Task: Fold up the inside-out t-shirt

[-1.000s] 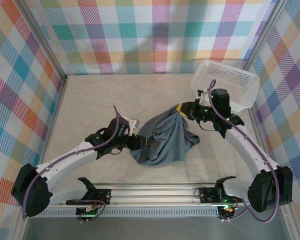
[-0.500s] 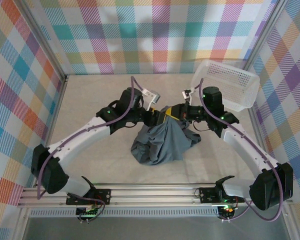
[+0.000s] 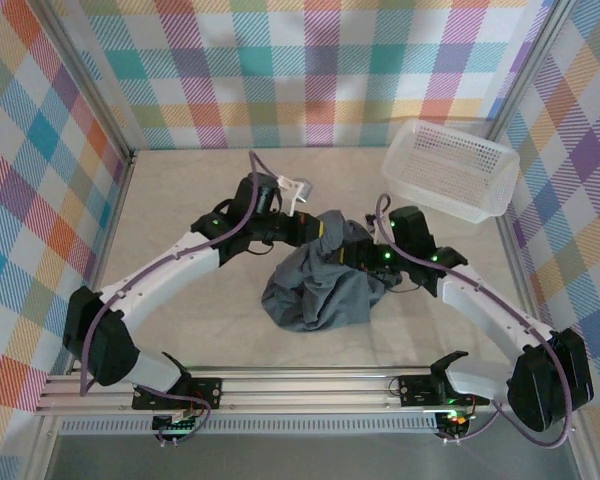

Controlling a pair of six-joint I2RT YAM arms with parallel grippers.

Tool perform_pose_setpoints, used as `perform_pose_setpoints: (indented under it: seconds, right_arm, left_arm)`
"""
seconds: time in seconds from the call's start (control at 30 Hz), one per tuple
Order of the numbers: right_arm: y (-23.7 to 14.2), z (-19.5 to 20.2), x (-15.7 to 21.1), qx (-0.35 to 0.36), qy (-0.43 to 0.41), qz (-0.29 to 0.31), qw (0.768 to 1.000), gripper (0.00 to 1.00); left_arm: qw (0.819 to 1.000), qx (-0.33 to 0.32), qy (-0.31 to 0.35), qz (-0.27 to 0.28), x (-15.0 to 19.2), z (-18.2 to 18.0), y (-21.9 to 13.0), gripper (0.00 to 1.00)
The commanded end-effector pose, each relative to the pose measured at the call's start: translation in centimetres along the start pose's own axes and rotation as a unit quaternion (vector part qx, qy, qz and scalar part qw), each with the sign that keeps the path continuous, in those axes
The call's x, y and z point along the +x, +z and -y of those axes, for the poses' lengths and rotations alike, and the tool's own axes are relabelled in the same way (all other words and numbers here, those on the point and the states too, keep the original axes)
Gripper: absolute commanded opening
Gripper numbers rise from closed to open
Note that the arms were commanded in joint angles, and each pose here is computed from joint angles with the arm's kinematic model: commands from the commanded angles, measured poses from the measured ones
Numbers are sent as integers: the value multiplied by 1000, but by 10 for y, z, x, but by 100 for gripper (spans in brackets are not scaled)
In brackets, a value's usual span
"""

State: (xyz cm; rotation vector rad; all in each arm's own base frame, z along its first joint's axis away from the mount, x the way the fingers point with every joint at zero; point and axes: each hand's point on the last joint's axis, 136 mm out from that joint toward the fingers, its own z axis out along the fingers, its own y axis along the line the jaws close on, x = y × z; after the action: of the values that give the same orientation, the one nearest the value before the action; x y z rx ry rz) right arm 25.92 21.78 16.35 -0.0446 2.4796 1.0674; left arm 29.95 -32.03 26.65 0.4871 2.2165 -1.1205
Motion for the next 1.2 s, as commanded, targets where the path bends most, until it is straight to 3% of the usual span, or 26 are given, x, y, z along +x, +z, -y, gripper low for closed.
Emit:
perform_pose_setpoints:
  seconds: [0.0,0.07,0.17,0.23,0.33,0.43,0.53,0.6,0.7,0.77,0.83,0.9,1.0,1.17]
  right_arm:
    - [-2,74,14,138,82,59,985,20]
    - [6,108,43,160,125,59,977,26]
    - [19,98,65,94,118,22,988,41]
    - [15,72,61,69,58,5,996,50]
    - [-6,31,35,56,-68,36,995,62]
    - [-25,-18,10,26,-238,94,966,74]
    - [-29,-45,-10,7,-312,124,942,77]
    - [-22,-51,-17,7,-317,116,941,71]
    - [-11,-66,-10,-36,-303,72,950,34]
    - [-12,-82,0,-87,-275,46,956,14]
    - [-19,-93,8,-121,-238,31,963,4]
    - [-29,-107,16,-171,-207,19,963,1]
    - [-45,-128,20,-240,-170,19,956,1]
    - [-49,-134,10,-260,-130,31,956,4]
  left_arm:
    - [993,65,-59,76,-35,13,-33,0]
    - [989,83,-77,90,-40,13,-42,0]
    - [989,107,-68,75,-34,21,-43,0]
    - [988,128,-65,55,-26,26,-38,0]
    - [988,142,-59,23,-12,30,-27,0]
    - [985,167,-47,-11,0,44,-20,0]
    - [984,174,-31,-26,4,56,-16,0]
    - [984,171,-28,-26,2,58,-17,0]
    - [989,143,-23,-19,-2,52,-19,0]
    - [998,29,-54,-18,0,8,-15,0]
    - [995,-54,-84,-24,5,-42,-11,0]
    - [993,-60,-103,-23,8,-71,1,0]
    - [993,-34,-103,-34,14,-80,21,0]
    - [993,-22,-115,-27,18,-81,22,31]
